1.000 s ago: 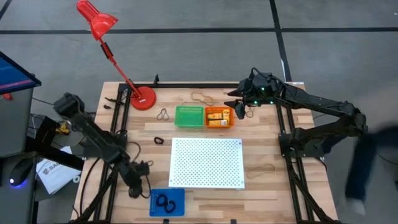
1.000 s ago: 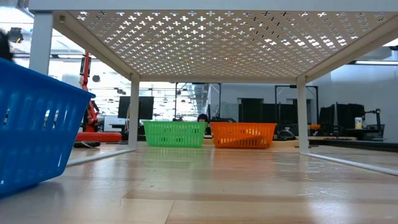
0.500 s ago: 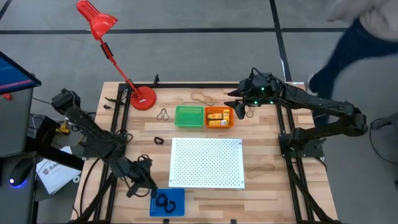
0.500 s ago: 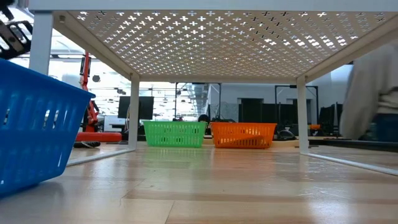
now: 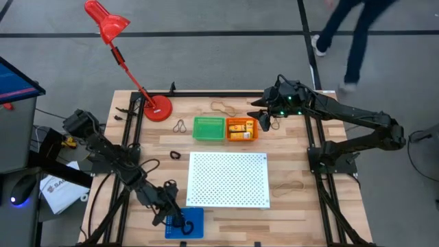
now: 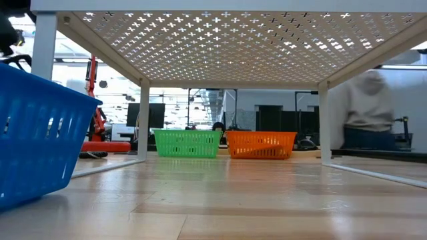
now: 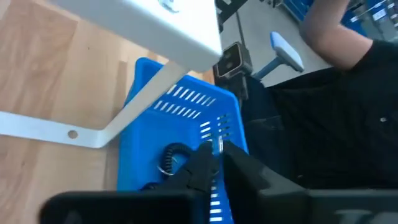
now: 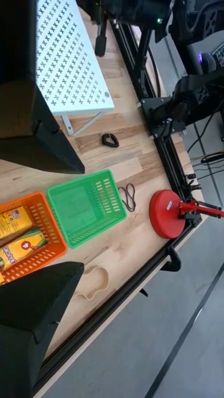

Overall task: Pick & Place Office Desk Supplies
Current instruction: Put the black spring keychain into the blue bin

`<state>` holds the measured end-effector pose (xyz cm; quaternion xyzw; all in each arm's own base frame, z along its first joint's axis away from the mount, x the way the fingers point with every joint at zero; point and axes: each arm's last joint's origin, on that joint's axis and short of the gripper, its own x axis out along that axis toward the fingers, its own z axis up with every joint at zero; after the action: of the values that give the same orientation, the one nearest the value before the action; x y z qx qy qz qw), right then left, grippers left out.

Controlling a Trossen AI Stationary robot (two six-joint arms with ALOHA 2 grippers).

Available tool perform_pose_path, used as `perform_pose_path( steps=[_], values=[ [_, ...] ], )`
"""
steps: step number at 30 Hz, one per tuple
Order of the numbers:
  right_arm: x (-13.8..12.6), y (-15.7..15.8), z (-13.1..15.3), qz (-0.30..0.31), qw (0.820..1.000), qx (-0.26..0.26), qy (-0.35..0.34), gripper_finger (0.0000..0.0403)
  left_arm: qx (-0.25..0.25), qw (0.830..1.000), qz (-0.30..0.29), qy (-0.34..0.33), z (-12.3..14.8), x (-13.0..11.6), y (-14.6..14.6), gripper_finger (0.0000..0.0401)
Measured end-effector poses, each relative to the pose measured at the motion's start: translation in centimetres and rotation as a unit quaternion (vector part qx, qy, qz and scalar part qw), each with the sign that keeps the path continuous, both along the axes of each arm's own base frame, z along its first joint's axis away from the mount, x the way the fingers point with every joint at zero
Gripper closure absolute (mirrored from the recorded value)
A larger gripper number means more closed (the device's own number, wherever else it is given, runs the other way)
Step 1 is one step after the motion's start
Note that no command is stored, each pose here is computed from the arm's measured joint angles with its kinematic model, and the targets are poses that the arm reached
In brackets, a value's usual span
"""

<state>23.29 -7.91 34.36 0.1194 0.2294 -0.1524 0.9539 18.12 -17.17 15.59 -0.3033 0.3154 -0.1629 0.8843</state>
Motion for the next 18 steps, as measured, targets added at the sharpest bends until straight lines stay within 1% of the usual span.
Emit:
perform_pose_path(
  steps=[5, 7, 10, 13, 14, 18],
  values=[
    [0.0, 0.0, 0.0, 0.002, 1.0, -0.003, 0.001, 0.0163, -0.003, 1.0, -0.001, -0.005, 0.2, 0.0, 0.0, 0.0299],
    [0.0, 0.0, 0.0, 0.007, 1.0, -0.008, 0.002, 0.0163, 0.004, 1.0, -0.004, -0.007, 0.2, 0.0, 0.0, 0.0271],
    [-0.2, 0.2, 0.2, 0.025, 1.0, -0.011, -0.001, 0.0163, 0.017, 1.0, -0.013, -0.016, 0.2, 0.0, 0.0, 0.0239],
    [-0.6, 0.4, 0.5, 0.042, 0.999, -0.009, -0.008, 0.0163, 0.029, 0.999, -0.022, -0.035, 0.7, -0.2, 0.2, 0.0223],
    [-0.9, 0.5, 0.7, 0.044, 0.999, -0.008, -0.01, 0.0163, 0.033, 0.999, -0.017, -0.04, 1.0, -0.2, 0.3, 0.0221],
    [-3.0, 1.0, 2.0, 0.065, 0.997, -0.012, -0.035, 0.0163, 0.045, 0.998, 0.001, -0.049, 2.0, -1.0, 0.8, 0.0222]
  ],
)
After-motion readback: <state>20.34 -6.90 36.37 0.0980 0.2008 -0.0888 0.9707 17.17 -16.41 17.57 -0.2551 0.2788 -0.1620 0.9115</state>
